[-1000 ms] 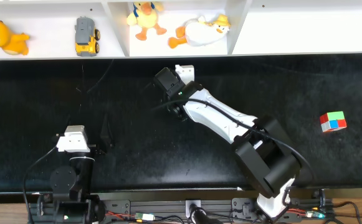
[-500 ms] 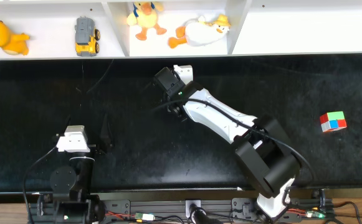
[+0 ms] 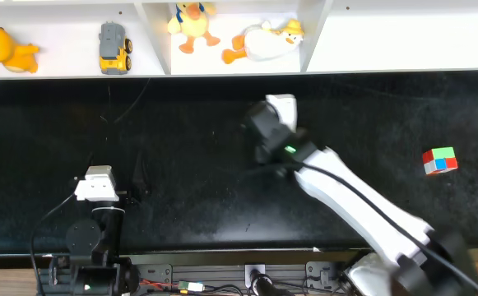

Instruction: Store Toys

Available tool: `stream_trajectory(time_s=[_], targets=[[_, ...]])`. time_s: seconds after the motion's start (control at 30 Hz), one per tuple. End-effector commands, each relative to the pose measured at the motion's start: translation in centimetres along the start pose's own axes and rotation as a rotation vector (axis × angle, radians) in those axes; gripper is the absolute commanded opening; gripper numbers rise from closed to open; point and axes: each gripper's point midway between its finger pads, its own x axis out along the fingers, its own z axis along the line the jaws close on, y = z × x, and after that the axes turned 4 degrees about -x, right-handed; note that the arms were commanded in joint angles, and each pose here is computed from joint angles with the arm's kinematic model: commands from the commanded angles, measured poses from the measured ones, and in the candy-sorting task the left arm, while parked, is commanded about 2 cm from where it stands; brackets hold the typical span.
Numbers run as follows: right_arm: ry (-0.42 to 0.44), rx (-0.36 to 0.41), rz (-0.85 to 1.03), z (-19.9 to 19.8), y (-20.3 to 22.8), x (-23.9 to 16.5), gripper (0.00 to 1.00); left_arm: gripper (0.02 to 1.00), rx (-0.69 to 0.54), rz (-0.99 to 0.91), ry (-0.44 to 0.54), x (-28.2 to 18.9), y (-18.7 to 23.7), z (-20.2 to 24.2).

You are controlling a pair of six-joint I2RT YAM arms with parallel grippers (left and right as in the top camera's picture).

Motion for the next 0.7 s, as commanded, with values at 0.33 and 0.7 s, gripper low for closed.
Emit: stream_trajectory(time_s=[0.33, 0.7], targets=[[0.103, 0.081, -0.155, -10.5, -3.0, -4.5, 0.077, 0.998, -0.010, -0.004, 0.015, -0.1, -0.1, -0.3], [0.152, 0.019, -0.166, -16.6, -6.5, -4.8, 0.069, 0.998, -0.010, -0.004, 0.015, -0.1, -0.1, -0.3]])
